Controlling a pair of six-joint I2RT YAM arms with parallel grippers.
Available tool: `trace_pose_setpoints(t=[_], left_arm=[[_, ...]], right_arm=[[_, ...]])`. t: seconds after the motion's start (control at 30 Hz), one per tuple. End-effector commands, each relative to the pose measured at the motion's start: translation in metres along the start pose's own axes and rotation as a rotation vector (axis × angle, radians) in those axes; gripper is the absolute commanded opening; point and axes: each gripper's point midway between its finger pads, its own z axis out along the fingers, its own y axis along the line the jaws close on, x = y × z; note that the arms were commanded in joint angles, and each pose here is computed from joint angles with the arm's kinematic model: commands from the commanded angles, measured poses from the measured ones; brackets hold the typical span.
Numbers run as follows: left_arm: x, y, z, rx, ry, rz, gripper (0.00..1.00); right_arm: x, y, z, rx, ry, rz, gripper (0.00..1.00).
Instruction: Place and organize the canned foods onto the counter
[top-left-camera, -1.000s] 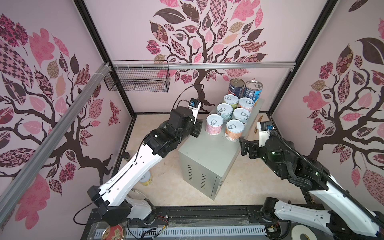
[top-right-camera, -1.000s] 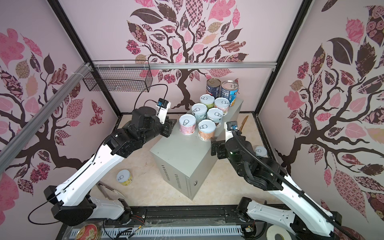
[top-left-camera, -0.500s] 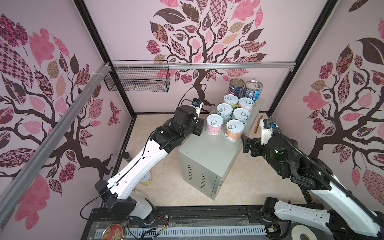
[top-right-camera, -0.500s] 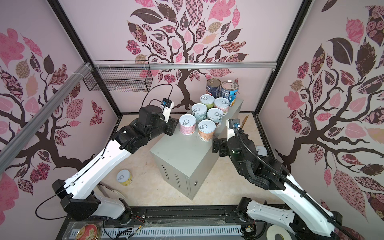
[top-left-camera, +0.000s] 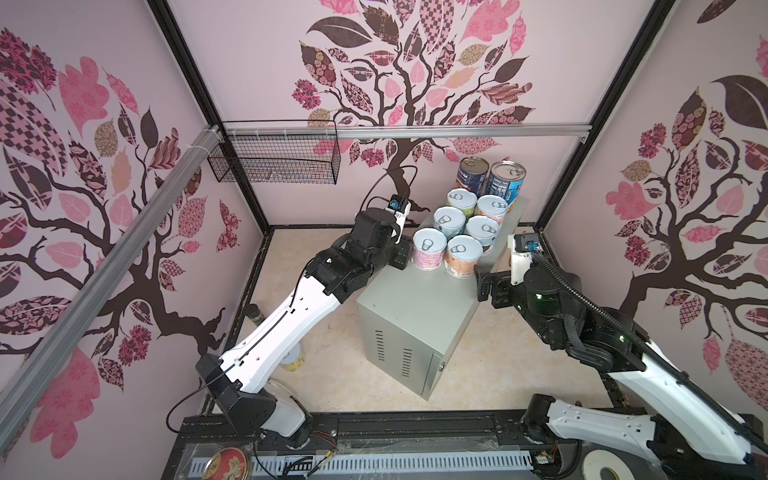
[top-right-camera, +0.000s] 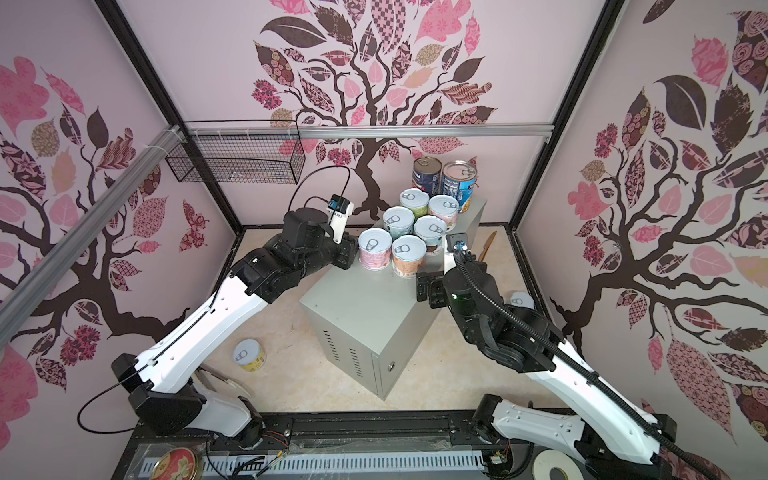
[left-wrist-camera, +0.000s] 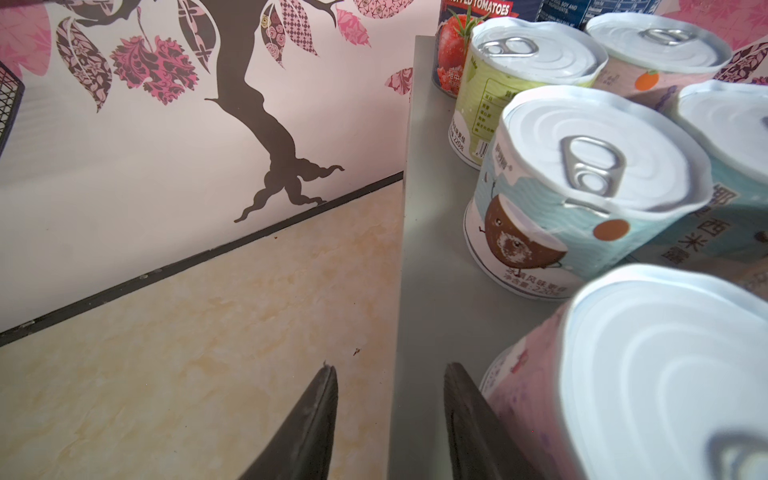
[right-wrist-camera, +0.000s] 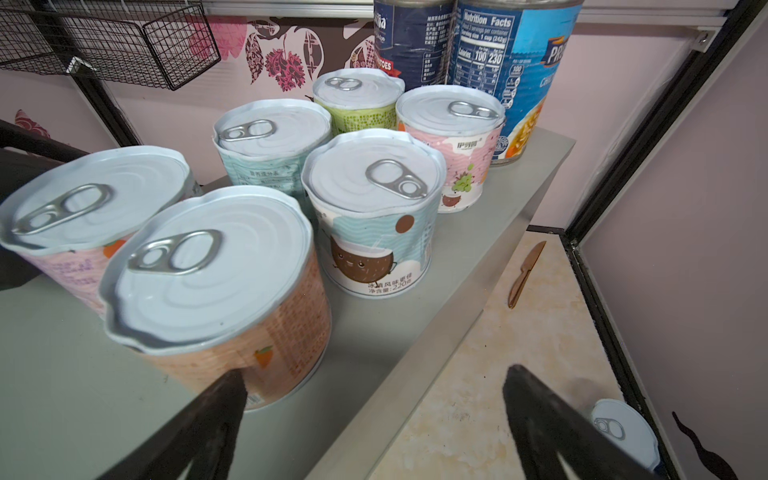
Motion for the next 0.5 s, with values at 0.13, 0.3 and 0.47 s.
trace_pose_setpoints(t=[0.13, 0.3, 0.47], left_arm=[[-0.018, -0.007, 0.004, 0.034, -0.037, -0.03, 0.45], [-0.019, -0.009, 0.008, 0.04, -0.037, -0.037, 0.45], [-0.018, -0.006, 0.013, 0.02, -0.025, -0.042, 0.45]], right_arm=[[-0.007, -0.003, -0.005, -0.005, -0.018, 0.007, 1.0], [-0.006, -0.008, -0.01, -0.005, -0.017, 0.009, 1.0], [-0.006, -0.013, -0.016, -0.009, -0.019, 0.011, 1.0]])
